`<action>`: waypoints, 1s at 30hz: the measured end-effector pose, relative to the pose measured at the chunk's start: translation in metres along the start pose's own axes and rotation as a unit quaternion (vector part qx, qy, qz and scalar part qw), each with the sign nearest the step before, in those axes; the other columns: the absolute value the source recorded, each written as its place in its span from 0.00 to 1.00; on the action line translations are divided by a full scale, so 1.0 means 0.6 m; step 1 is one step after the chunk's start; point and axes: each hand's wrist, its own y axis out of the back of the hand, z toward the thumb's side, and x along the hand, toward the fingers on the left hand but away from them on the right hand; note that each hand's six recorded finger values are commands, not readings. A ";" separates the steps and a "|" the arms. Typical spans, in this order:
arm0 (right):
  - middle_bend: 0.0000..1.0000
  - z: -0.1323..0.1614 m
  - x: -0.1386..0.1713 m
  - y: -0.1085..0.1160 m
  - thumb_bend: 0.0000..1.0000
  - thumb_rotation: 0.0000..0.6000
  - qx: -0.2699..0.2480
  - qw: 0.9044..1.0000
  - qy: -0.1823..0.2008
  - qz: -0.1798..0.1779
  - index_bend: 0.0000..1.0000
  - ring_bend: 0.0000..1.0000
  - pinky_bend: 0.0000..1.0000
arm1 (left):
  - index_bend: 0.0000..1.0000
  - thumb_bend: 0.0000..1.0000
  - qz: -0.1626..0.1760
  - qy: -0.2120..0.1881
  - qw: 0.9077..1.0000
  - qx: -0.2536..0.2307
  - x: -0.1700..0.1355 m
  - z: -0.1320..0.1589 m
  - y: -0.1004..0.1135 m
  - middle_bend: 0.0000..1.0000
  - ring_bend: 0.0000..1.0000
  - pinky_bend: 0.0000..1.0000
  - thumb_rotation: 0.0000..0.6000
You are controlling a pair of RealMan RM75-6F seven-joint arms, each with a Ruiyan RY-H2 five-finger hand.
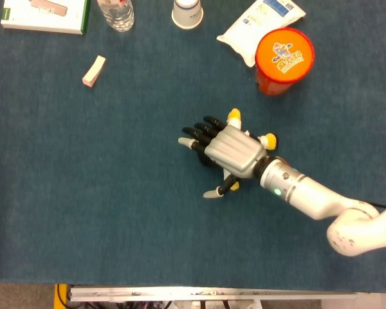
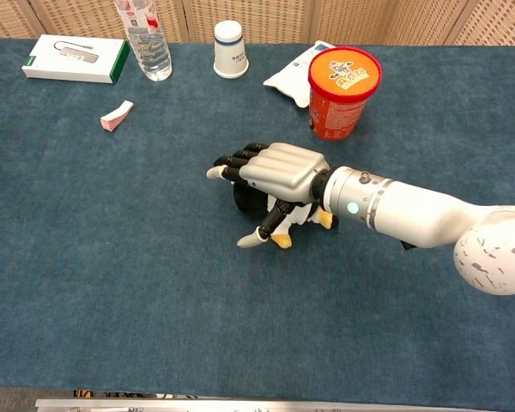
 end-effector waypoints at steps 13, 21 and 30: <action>0.00 -0.012 0.038 0.013 0.00 0.41 -0.005 0.999 -0.010 -0.031 0.00 0.00 0.00 | 0.13 0.25 0.003 -0.008 1.000 -0.004 0.000 0.006 -0.001 0.28 0.26 0.15 1.00; 0.00 -0.064 0.113 0.076 0.00 0.47 -0.024 0.992 -0.044 -0.115 0.00 0.00 0.00 | 0.13 0.25 0.008 -0.010 1.000 -0.007 0.001 0.004 0.002 0.28 0.26 0.15 1.00; 0.00 -0.162 0.265 0.109 0.00 1.00 0.002 0.971 -0.149 -0.185 0.00 0.00 0.00 | 0.13 0.25 0.022 -0.024 0.999 -0.011 0.011 0.014 0.008 0.28 0.26 0.15 1.00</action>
